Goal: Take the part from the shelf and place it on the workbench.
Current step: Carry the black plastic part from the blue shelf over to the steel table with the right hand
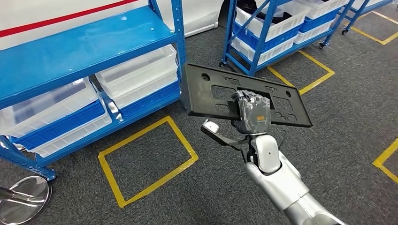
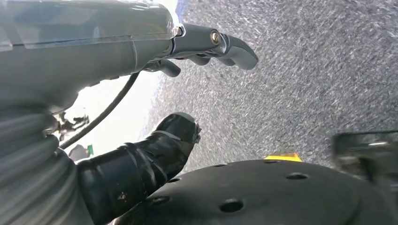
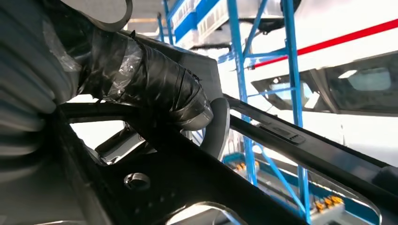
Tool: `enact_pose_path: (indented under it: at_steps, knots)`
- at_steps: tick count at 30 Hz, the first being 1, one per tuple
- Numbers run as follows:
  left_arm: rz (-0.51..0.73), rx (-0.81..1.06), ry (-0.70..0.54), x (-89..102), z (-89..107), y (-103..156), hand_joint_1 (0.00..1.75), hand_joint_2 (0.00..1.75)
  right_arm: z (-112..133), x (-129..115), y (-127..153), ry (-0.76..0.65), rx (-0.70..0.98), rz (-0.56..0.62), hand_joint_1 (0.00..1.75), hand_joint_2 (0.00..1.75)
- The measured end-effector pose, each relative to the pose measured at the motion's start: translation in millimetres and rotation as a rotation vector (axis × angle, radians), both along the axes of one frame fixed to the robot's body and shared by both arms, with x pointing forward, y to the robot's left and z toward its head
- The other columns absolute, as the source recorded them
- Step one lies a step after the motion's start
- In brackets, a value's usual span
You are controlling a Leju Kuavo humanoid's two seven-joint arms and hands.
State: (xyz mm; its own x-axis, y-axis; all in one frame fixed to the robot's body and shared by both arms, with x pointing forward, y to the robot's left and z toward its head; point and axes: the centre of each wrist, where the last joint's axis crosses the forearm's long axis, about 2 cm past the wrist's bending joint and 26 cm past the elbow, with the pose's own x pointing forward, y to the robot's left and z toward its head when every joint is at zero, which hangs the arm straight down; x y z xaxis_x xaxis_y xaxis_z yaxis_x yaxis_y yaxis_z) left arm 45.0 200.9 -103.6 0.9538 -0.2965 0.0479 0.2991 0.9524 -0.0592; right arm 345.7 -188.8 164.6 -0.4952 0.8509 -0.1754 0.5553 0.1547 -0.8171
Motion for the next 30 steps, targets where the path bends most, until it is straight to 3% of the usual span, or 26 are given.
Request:
enact_pose_path:
  at_steps: [11, 30]
  knots:
    - [0.004, -0.016, 0.003, 4.8, 1.4, -4.4, 0.00, 1.75, 5.0, -3.0, -28.6, -0.010, -0.031, -0.015, 1.75, 1.75]
    - [0.006, 0.010, -0.043, 1.3, 0.5, -1.9, 0.00, 1.75, 3.7, -12.5, -36.5, -0.003, -0.020, -0.038, 1.75, 1.75]
